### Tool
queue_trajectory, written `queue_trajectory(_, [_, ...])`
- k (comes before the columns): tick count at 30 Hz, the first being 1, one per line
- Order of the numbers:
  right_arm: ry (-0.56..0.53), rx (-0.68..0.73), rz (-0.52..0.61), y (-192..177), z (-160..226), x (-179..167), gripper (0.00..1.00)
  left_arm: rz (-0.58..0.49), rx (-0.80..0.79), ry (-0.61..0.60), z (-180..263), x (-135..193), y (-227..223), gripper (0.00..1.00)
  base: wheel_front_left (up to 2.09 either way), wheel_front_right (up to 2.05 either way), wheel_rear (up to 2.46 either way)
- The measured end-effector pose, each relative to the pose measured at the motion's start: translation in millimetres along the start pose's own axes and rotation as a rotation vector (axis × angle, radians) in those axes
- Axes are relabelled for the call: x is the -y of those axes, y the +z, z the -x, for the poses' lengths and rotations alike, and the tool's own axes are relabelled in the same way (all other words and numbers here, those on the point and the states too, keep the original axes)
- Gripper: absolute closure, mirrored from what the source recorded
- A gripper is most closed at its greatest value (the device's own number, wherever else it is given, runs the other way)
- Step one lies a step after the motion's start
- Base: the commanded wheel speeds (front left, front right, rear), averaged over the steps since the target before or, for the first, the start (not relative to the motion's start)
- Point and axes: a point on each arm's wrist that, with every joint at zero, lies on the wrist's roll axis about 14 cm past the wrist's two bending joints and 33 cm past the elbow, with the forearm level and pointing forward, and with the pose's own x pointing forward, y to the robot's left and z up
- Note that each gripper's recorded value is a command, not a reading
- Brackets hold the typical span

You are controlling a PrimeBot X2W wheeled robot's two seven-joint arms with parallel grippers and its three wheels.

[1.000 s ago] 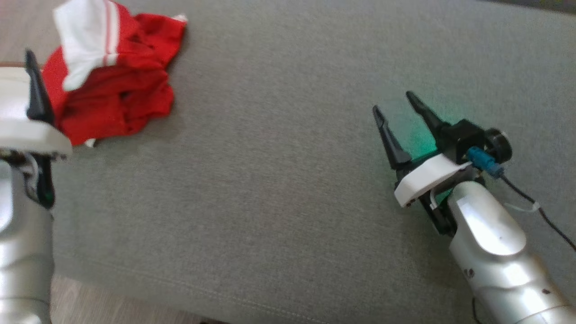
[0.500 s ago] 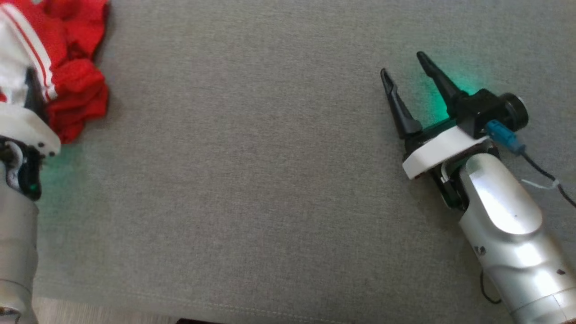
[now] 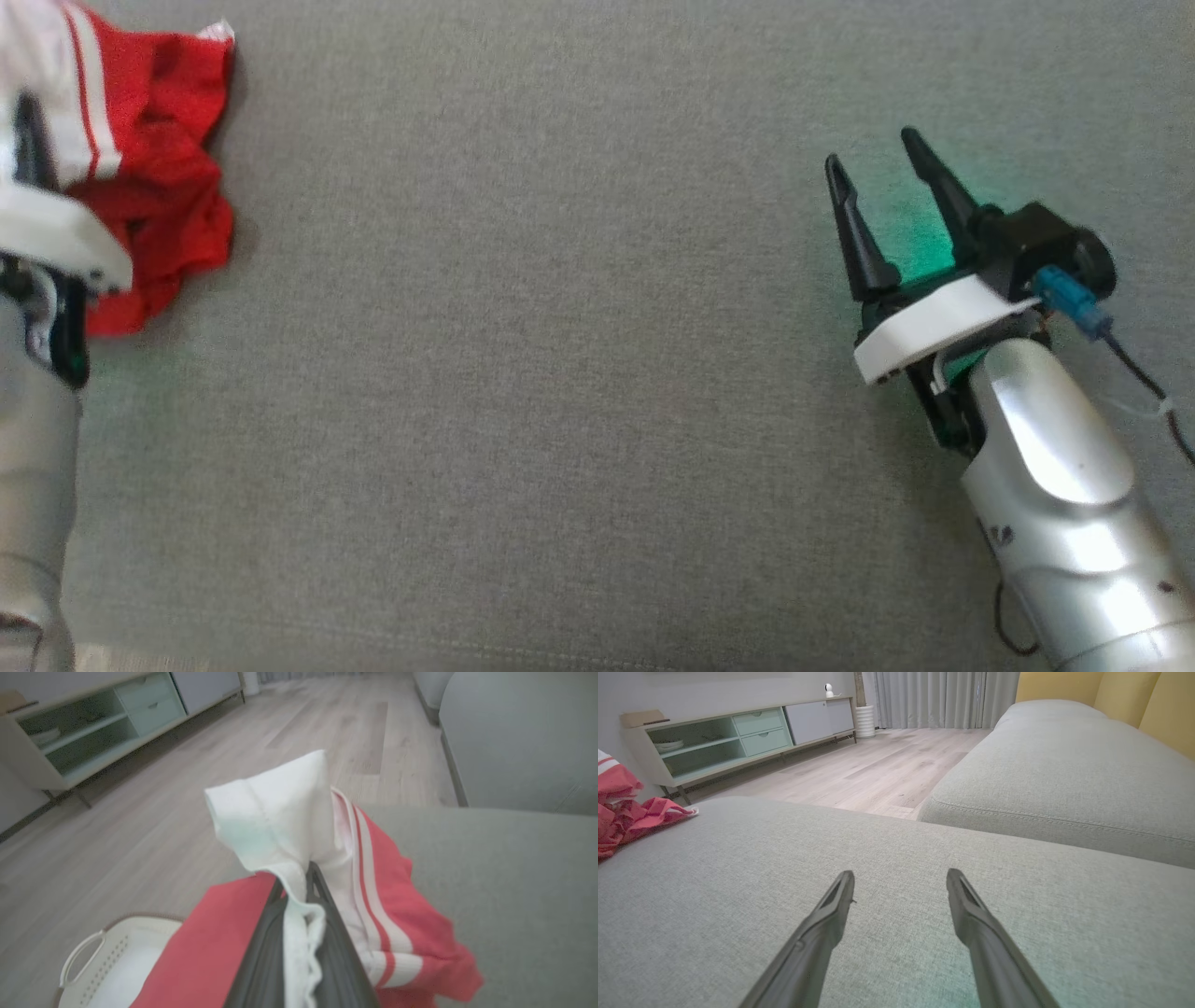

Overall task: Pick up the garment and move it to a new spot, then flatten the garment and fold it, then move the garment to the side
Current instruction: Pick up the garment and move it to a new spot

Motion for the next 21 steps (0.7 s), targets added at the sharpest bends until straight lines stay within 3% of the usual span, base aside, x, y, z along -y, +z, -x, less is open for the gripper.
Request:
queue_trajectory(4, [-0.040, 0.011, -0.020, 7.1, 15.5, 2.5, 0.00, -0.082, 0.198, -0.117, -1.8, 38.1, 71.1, 1.00, 0.00, 0.00, 0.00])
queue_trajectory(9, [-0.129, 0.022, -0.045, 12.9, 43.0, 19.2, 0.00, -0.117, 0.370, -0.322, 7.9, 126.4, 129.2, 1.00, 0.00, 0.00, 0.00])
queue_trajectory(15, [-0.232, 0.029, -0.055, 16.5, 82.8, 39.6, 0.00, -0.071, 0.487, -0.622, 47.5, 252.4, 161.3, 1.00, 0.00, 0.00, 0.00])
queue_trajectory(21, [-0.318, 0.045, -0.059, 21.3, 114.3, 56.7, 0.00, 0.029, 0.452, -0.794, 78.4, 323.3, 139.5, 1.00, 0.00, 0.00, 0.00])
